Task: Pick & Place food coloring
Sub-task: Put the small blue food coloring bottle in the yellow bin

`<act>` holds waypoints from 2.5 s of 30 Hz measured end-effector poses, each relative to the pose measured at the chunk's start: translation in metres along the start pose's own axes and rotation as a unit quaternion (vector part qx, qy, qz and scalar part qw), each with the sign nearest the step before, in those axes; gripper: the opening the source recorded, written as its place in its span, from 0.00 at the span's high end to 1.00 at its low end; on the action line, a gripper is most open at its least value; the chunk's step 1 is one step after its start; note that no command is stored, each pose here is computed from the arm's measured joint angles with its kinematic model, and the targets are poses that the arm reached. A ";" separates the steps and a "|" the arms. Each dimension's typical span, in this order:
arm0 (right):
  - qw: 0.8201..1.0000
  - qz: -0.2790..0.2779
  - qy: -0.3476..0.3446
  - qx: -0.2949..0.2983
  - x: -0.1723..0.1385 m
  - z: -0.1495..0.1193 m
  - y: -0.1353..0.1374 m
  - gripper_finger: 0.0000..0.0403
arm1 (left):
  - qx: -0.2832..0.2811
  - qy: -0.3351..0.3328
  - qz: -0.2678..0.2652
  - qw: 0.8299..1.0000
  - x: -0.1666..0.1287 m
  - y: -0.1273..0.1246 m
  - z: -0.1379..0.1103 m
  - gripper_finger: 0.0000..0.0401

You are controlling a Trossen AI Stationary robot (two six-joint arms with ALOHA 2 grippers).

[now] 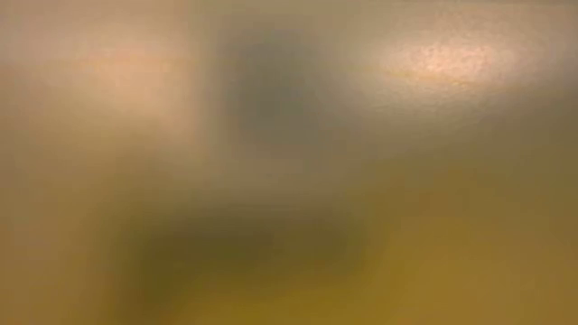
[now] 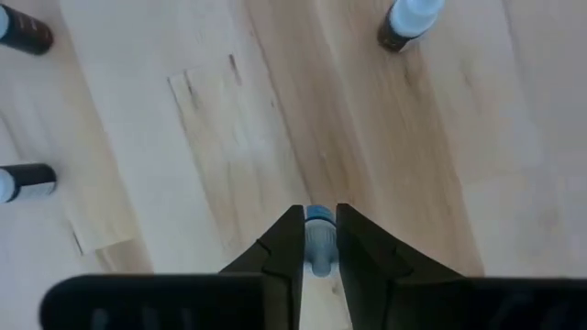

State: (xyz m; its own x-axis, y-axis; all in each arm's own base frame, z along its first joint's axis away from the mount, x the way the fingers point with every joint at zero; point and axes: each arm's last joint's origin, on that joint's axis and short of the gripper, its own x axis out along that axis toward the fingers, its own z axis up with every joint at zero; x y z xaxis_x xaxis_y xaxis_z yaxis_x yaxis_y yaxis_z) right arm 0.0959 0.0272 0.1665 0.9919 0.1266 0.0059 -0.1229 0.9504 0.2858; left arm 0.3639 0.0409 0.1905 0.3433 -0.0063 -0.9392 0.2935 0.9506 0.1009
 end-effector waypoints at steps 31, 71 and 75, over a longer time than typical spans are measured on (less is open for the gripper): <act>1.000 0.000 0.000 0.000 0.000 0.000 0.000 0.66 | 0.004 0.019 0.008 1.000 0.013 -0.004 -0.013 0.73; 1.000 0.000 0.000 0.000 0.000 0.000 0.000 0.66 | -0.021 0.059 0.019 0.998 0.026 -0.011 -0.014 0.70; 1.000 0.000 0.000 0.000 0.000 0.000 0.000 0.66 | -0.027 0.062 0.018 0.998 0.026 -0.011 -0.015 0.73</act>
State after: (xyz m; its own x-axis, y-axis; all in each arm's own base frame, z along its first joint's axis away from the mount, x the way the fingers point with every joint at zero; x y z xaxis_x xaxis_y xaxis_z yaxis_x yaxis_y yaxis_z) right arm 0.0959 0.0272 0.1665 0.9919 0.1269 0.0058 -0.1233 0.9503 0.2858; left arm 0.3565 0.0345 0.1604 0.2397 0.0634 -0.9688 0.2339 0.9647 0.1210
